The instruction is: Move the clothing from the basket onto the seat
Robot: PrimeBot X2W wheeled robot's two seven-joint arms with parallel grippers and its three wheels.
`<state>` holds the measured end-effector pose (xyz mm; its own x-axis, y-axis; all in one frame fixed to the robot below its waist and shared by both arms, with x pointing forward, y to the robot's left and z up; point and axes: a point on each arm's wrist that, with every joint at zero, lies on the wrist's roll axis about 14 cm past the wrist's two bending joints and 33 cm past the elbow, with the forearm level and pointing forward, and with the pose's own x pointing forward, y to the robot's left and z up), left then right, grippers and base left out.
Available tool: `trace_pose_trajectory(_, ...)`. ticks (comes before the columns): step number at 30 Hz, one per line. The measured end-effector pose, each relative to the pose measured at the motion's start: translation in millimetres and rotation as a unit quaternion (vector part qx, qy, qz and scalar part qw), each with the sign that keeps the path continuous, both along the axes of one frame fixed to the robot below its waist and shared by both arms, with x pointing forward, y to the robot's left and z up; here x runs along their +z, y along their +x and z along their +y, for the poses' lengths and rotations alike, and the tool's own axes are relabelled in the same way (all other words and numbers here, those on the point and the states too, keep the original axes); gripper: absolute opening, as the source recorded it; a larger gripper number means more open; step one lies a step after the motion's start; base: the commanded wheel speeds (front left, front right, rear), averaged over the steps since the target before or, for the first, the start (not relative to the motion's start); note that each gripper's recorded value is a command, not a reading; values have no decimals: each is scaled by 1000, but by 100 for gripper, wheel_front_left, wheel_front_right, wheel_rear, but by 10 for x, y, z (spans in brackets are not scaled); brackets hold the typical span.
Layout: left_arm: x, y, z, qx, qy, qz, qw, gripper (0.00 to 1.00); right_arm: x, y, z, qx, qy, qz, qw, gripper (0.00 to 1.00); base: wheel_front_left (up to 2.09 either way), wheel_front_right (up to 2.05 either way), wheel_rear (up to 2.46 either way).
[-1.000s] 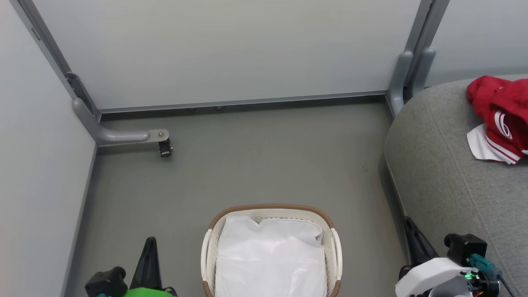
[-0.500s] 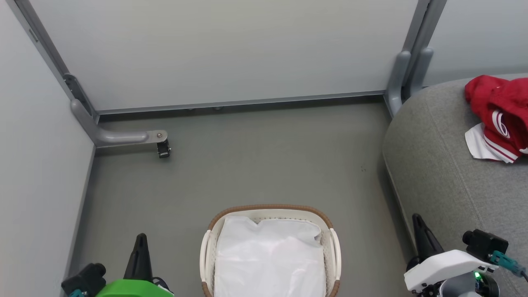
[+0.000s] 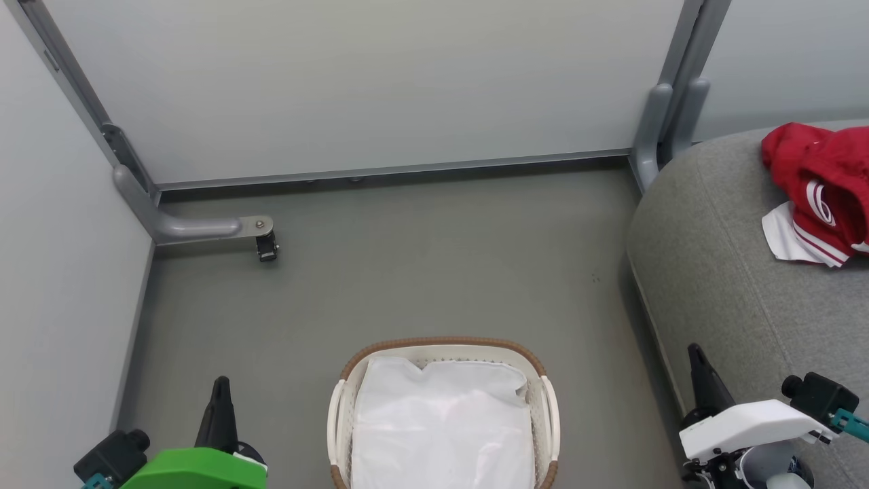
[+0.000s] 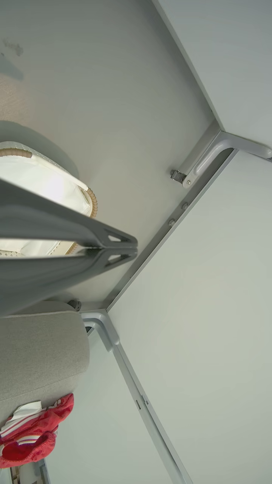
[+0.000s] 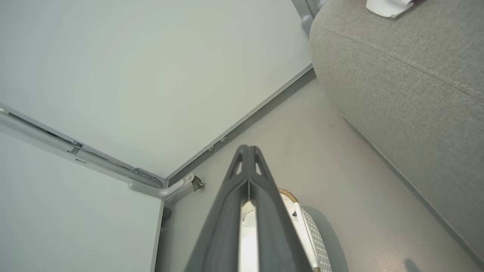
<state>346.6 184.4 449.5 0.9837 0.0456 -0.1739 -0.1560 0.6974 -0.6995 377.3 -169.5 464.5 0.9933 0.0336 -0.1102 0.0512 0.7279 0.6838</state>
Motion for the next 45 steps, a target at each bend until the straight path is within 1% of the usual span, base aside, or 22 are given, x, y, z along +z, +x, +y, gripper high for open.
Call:
trace_pose_trajectory(10,53,64,32,9,-59,-6,998,0,26,10,-48,-13,61,3,998,0,0,0,0)
trace_pose_trajectory(20,108,118,62,16,-113,-13,993,0,83,44,-91,-22,118,0,993,0,0,0,0)
trace_pose_trajectory(29,159,166,74,19,-160,-21,987,0,117,53,-123,-29,166,-2,986,0,0,0,0)
trace_pose_trajectory(45,252,241,101,22,-229,-35,973,0,179,66,-178,-37,239,-8,970,0,0,0,0)
